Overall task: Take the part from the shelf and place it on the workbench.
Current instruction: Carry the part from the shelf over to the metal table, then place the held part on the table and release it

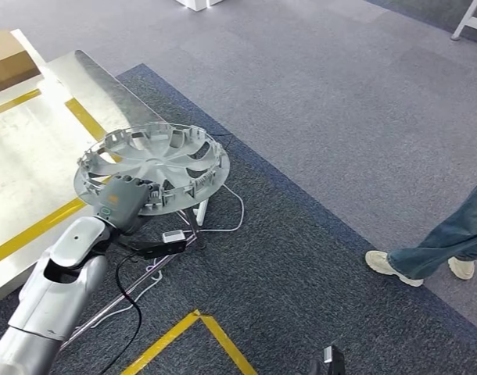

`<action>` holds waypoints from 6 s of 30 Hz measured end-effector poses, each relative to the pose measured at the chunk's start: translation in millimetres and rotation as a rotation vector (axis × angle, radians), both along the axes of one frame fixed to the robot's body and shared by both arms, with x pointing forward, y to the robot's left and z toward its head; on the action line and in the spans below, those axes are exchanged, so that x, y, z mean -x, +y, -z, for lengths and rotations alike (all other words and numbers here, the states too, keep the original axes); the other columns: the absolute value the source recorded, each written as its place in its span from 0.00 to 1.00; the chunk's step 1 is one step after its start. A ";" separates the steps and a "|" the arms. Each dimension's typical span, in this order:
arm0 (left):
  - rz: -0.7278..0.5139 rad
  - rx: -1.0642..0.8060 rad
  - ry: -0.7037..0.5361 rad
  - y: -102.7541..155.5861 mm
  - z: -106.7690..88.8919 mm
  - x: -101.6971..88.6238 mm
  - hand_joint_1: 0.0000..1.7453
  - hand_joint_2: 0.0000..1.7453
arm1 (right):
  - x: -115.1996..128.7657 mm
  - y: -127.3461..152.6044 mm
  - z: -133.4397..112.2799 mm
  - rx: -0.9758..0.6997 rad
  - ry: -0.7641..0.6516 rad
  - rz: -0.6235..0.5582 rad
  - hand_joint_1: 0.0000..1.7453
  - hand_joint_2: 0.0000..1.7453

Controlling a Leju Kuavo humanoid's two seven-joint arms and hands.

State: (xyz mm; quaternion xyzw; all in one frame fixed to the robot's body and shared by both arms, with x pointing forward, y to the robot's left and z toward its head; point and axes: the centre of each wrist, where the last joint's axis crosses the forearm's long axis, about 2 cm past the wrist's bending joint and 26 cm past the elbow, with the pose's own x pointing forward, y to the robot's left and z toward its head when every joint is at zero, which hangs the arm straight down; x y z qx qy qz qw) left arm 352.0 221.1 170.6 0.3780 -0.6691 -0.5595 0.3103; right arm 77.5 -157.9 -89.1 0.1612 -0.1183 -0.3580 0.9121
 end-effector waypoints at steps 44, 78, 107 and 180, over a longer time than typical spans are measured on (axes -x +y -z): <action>0.014 -0.007 0.144 -82.3 -15.5 -46.0 1.00 1.00 | 0.6 7.5 -2.0 -0.051 -0.047 -0.019 0.00 0.00; -0.375 0.015 0.164 31.2 -39.3 -103.3 1.00 1.00 | 3.0 9.7 -2.2 -0.059 -0.033 -0.034 0.00 0.00; -0.844 -0.083 0.259 189.7 7.0 -78.4 1.00 1.00 | 2.9 10.9 -2.6 -0.059 -0.055 -0.052 0.00 0.00; -0.461 0.173 0.286 188.4 19.6 -70.8 0.00 1.00 | 3.6 16.2 -4.1 -0.057 -0.105 -0.146 0.00 0.00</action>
